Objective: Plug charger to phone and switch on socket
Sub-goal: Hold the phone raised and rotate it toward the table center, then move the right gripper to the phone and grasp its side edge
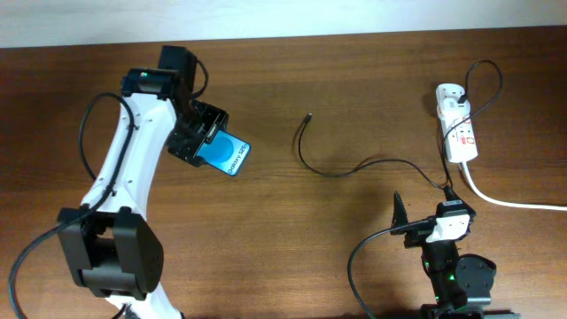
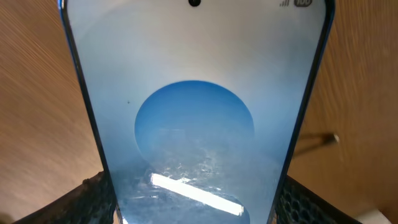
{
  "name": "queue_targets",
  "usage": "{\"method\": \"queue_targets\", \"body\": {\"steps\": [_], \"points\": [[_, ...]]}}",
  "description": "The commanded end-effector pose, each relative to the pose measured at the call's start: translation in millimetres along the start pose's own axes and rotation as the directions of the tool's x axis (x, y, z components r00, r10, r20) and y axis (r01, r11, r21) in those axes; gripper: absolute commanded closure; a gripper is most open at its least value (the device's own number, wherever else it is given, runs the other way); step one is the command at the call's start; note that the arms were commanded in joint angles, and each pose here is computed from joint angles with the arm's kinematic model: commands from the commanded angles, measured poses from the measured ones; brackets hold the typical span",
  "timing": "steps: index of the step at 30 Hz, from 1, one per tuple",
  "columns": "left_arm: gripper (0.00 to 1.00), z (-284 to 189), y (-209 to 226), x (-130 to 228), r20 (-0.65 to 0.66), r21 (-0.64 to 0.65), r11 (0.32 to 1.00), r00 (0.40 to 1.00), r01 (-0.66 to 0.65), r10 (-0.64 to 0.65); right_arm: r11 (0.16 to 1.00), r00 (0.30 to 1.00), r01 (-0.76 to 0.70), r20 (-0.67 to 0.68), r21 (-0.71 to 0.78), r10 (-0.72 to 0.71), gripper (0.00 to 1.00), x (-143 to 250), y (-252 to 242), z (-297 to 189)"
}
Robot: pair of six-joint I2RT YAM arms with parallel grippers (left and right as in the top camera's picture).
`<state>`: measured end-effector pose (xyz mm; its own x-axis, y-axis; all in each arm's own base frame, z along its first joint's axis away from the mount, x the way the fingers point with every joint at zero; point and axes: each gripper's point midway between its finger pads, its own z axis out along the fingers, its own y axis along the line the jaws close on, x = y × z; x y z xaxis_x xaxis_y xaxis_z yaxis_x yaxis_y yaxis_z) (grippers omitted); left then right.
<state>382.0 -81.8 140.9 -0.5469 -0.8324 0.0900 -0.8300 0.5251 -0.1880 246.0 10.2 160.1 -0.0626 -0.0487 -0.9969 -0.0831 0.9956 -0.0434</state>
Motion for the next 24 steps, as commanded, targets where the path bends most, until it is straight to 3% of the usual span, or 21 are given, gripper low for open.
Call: {"method": "queue_targets", "body": {"steps": [1,5,11,17,24], "points": [[1.00,-13,3,-10,0.128,-0.025,0.995,0.987,-0.093,0.096,1.000,1.000,-0.007,-0.002,-0.006,0.007,0.02,2,2,0],[1.00,-12,-8,-7,0.138,-0.023,0.955,0.945,-0.296,0.296,1.000,1.000,-0.007,-0.002,-0.006,0.007,0.02,2,2,0],[1.00,-12,-13,1,0.105,-0.001,0.891,0.886,-0.453,0.451,1.000,1.000,-0.008,-0.002,-0.016,0.008,0.02,2,3,0],[1.00,-13,-24,0,0.122,0.041,0.885,0.882,-0.463,0.455,0.961,0.960,-0.275,-0.057,-0.007,0.274,0.02,11,4,2],[1.00,-12,-25,2,0.116,0.050,0.884,0.882,-0.464,0.456,0.945,0.913,-0.324,-0.276,-0.044,0.300,0.02,-4,18,12]]}}
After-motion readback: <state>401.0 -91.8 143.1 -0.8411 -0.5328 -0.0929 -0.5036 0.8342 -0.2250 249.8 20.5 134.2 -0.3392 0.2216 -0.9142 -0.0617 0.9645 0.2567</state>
